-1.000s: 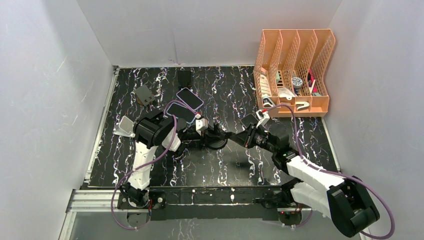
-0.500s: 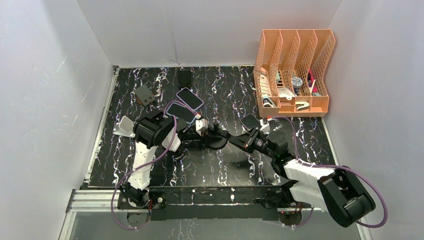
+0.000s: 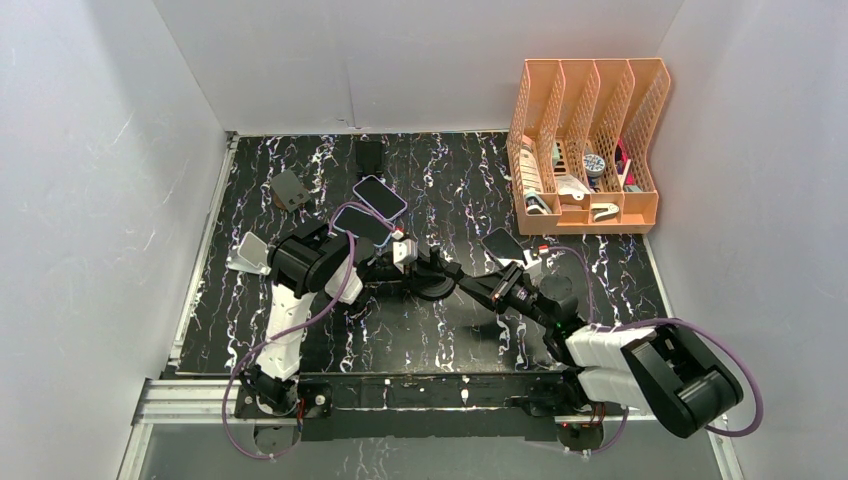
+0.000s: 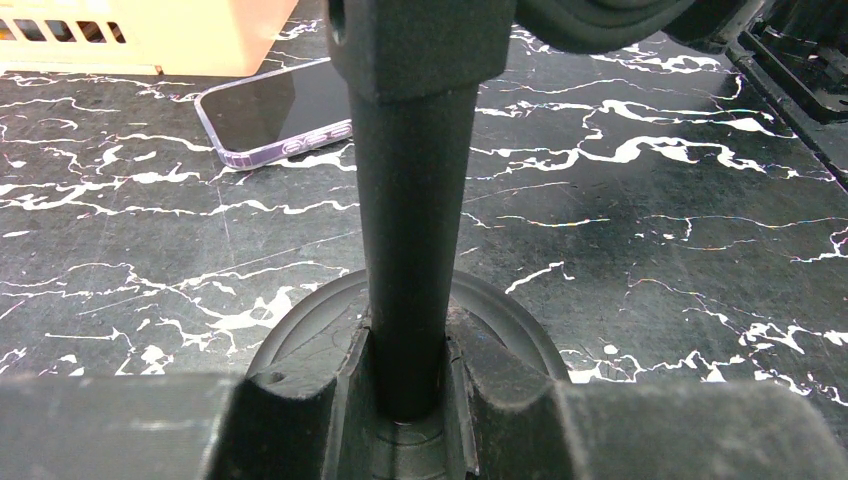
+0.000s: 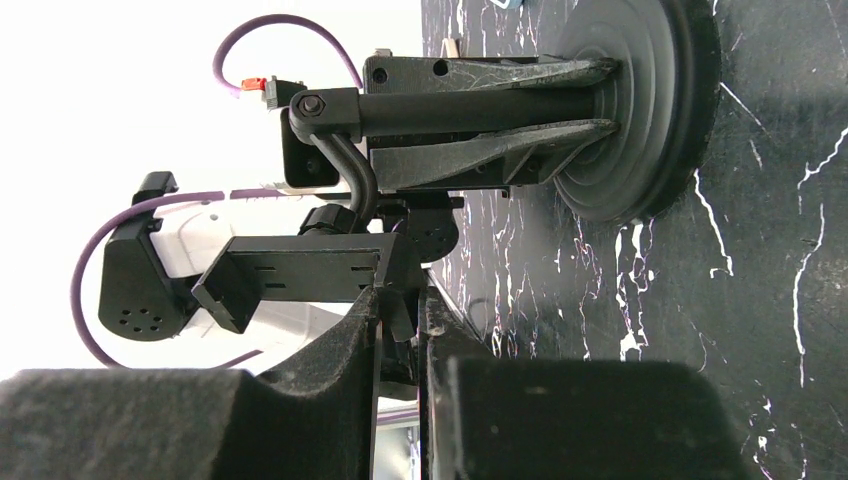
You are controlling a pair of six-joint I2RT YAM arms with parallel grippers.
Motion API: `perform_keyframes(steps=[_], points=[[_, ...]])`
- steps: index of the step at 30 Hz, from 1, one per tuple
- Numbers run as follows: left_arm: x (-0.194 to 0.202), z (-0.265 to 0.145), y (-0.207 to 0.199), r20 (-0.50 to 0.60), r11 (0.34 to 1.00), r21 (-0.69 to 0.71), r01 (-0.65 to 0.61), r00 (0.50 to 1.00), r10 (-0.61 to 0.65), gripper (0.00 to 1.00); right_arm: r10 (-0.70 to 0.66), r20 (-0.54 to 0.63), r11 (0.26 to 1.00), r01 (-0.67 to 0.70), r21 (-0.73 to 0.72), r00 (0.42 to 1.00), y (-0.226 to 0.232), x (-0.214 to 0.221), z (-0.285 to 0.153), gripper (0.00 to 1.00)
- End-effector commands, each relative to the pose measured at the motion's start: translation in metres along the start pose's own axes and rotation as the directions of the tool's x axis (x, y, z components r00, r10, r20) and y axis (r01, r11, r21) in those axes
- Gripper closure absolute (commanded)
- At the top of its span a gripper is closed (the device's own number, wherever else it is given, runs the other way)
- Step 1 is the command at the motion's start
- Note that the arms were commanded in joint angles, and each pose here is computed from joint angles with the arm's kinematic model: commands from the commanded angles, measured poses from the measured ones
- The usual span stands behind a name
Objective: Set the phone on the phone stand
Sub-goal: Adjust the phone stand at the center of the board.
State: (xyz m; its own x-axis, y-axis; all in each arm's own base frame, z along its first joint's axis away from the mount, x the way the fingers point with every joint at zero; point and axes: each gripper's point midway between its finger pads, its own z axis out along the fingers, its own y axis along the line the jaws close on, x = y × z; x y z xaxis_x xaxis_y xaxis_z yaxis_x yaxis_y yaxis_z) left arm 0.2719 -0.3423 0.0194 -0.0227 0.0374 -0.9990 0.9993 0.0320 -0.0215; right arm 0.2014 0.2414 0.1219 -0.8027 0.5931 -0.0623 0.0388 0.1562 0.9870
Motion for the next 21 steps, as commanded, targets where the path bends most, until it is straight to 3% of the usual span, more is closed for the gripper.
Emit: perform_keyframes(steps=[1, 21], points=[[0.080, -0.022, -0.091, -0.124, 0.970, 0.181, 0.163, 0.982, -0.141, 1.00, 0.092, -0.005, 0.980, -0.090, 0.180, 0.996, -0.058, 0.013, -0.016, 0.99], [0.062, -0.024, -0.108, -0.086, 0.938, 0.323, 0.130, 0.990, -0.108, 1.00, 0.248, 0.032, 0.891, -0.241, 0.386, 0.968, -0.120, 0.029, -0.039, 0.99]])
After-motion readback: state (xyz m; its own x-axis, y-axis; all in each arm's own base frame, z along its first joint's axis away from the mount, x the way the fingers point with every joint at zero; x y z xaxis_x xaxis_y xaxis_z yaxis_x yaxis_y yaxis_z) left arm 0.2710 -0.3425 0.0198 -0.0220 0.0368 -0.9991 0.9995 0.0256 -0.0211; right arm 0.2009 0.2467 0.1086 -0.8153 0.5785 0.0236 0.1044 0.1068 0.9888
